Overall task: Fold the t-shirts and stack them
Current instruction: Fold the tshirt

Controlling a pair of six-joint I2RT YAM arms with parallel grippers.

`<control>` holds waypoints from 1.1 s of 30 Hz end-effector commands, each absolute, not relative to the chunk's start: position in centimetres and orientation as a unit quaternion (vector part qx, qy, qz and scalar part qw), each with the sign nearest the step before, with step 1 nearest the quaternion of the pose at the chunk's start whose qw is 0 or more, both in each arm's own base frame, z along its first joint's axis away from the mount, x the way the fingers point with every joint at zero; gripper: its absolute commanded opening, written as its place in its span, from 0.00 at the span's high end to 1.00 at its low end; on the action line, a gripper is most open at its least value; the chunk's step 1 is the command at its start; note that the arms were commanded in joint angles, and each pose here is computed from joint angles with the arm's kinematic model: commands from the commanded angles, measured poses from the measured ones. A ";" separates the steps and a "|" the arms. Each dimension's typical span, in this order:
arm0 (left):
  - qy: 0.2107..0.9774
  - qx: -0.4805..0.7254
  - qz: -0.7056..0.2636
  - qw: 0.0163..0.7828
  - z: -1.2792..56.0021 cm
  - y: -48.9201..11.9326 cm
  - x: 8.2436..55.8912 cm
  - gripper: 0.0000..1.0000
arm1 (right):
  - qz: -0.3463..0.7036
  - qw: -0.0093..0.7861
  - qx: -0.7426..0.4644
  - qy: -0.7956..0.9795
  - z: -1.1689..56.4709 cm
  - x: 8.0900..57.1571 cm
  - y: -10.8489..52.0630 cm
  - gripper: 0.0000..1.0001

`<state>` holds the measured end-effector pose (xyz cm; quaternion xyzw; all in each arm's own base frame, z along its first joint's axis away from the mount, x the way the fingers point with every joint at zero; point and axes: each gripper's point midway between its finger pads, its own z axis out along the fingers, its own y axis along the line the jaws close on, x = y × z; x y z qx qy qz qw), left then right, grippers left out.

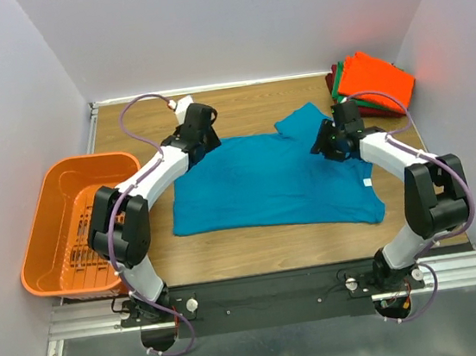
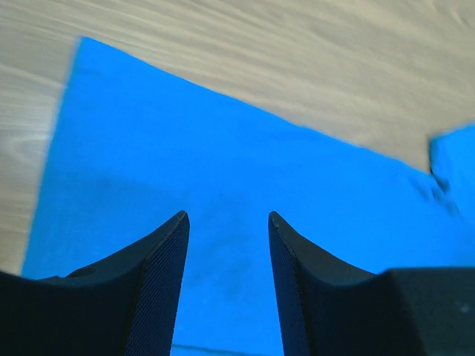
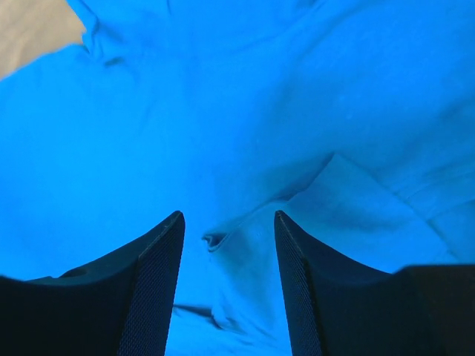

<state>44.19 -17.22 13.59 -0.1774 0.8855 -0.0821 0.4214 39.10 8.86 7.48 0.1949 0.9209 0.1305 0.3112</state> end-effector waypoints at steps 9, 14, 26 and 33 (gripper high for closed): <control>0.900 0.034 -0.228 0.370 15.1 -26.3 39.0 0.47 | -0.024 0.326 0.199 0.924 5.6 39.5 4.5 0.42; 0.900 0.078 -0.235 0.358 15.6 -26.4 37.6 0.48 | -0.054 0.305 0.204 0.929 4.4 39.9 3.8 0.42; 0.909 0.109 -0.218 0.339 13.3 -26.1 37.1 0.48 | -0.069 0.297 0.230 0.924 3.2 39.1 3.3 0.67; 0.910 0.114 -0.228 0.327 12.5 -26.4 36.5 0.48 | -0.072 0.294 0.231 0.925 2.4 39.4 3.2 0.66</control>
